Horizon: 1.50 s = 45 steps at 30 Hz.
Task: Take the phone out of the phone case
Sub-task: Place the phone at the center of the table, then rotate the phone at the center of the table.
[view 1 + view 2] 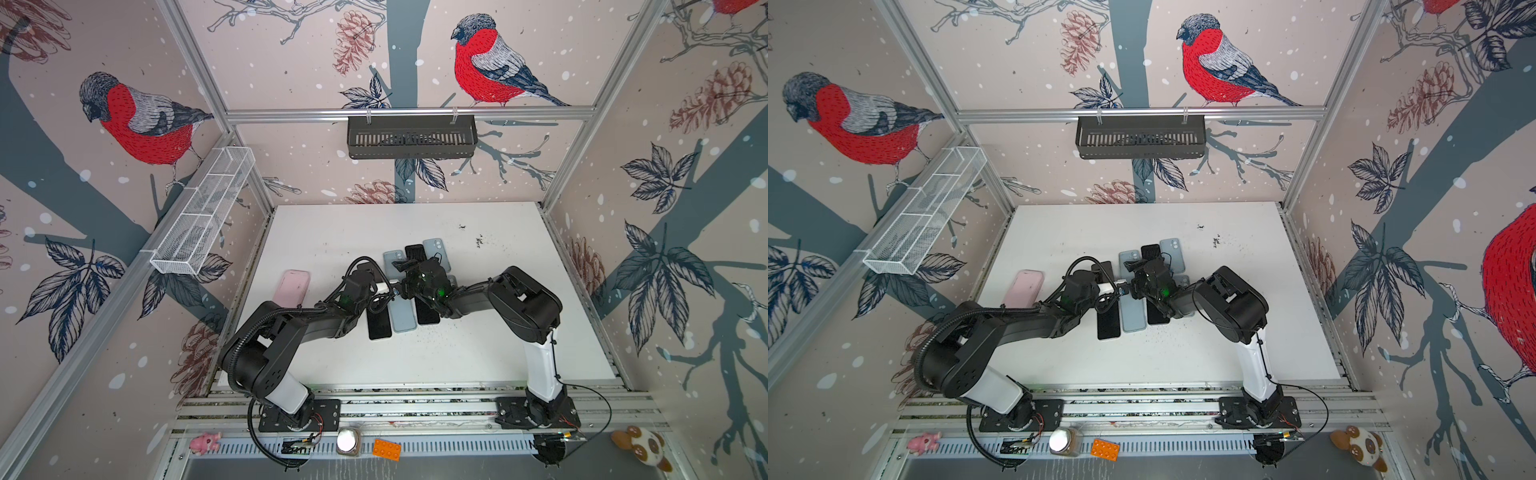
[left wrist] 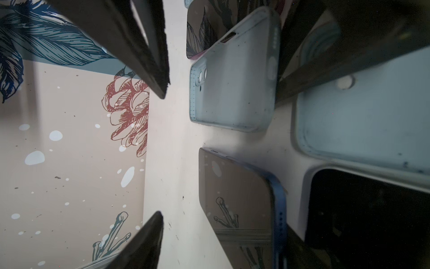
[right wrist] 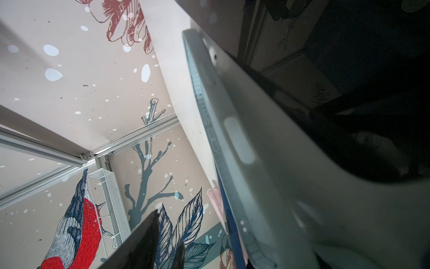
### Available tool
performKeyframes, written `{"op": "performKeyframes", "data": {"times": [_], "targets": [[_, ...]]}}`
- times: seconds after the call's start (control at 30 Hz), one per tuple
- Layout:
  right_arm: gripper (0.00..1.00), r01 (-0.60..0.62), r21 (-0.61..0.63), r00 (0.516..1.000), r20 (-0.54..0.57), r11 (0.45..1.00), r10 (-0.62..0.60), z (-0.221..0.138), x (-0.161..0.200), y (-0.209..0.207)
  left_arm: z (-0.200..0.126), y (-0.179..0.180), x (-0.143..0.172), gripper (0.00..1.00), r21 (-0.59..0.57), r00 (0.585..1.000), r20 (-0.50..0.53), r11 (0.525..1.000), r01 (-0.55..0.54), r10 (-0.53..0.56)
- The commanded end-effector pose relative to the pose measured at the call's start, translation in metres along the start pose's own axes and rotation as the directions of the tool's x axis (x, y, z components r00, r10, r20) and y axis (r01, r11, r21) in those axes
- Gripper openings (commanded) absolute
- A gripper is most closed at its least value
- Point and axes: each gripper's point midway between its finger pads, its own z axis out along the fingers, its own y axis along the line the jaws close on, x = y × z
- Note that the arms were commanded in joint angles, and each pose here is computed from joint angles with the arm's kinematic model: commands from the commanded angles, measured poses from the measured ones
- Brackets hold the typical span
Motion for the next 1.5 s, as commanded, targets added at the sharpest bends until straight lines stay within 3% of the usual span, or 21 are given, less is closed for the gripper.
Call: {"op": "performKeyframes", "data": {"times": [0.0,0.13,0.23,0.27,0.3,0.57,0.67,1.17,1.37,1.47], "targets": [[0.78,0.025,0.000,0.998,-0.053,1.000,-0.025,-0.004,0.010,0.001,0.000,0.015,-0.004,0.71,-0.056,1.000,0.012,0.998,0.027,-0.027],[0.88,0.049,-0.009,0.996,-0.078,0.999,-0.049,-0.008,0.014,0.004,-0.003,0.013,-0.004,0.86,-0.048,0.999,0.007,0.998,0.036,-0.035],[0.91,0.068,-0.011,0.993,-0.093,0.998,-0.068,-0.014,0.017,0.007,-0.005,0.015,-0.003,0.88,-0.056,0.999,0.005,0.997,0.049,-0.049],[0.97,0.071,-0.010,0.993,-0.092,0.997,-0.072,-0.017,0.016,0.008,-0.006,0.015,-0.004,0.98,-0.056,0.999,0.006,0.997,0.049,-0.049],[0.99,0.074,-0.011,0.993,-0.092,0.997,-0.075,-0.018,0.017,0.008,-0.007,0.017,-0.004,0.99,-0.060,0.999,0.006,0.997,0.052,-0.051],[1.00,0.101,-0.024,0.988,-0.118,0.995,-0.103,-0.029,0.021,0.020,-0.016,0.026,-0.005,0.99,-0.086,0.994,0.000,0.991,0.106,-0.106],[1.00,0.114,-0.022,0.985,-0.127,0.993,-0.115,-0.034,0.024,0.023,-0.019,0.018,-0.006,0.99,-0.031,0.993,-0.001,0.992,0.118,-0.118],[1.00,0.117,-0.064,0.986,-0.110,0.991,-0.124,-0.075,0.011,0.023,-0.002,0.016,0.002,0.98,-0.024,0.988,-0.083,0.991,0.130,-0.131],[1.00,0.126,-0.082,0.988,-0.074,0.989,-0.132,-0.102,-0.007,0.024,-0.017,0.032,-0.016,0.98,-0.067,0.988,-0.033,0.987,0.149,-0.151],[1.00,0.162,-0.109,0.985,-0.045,0.981,-0.168,-0.119,-0.021,0.030,-0.034,0.057,-0.027,0.98,-0.126,0.976,0.010,0.968,0.218,-0.219]]}}
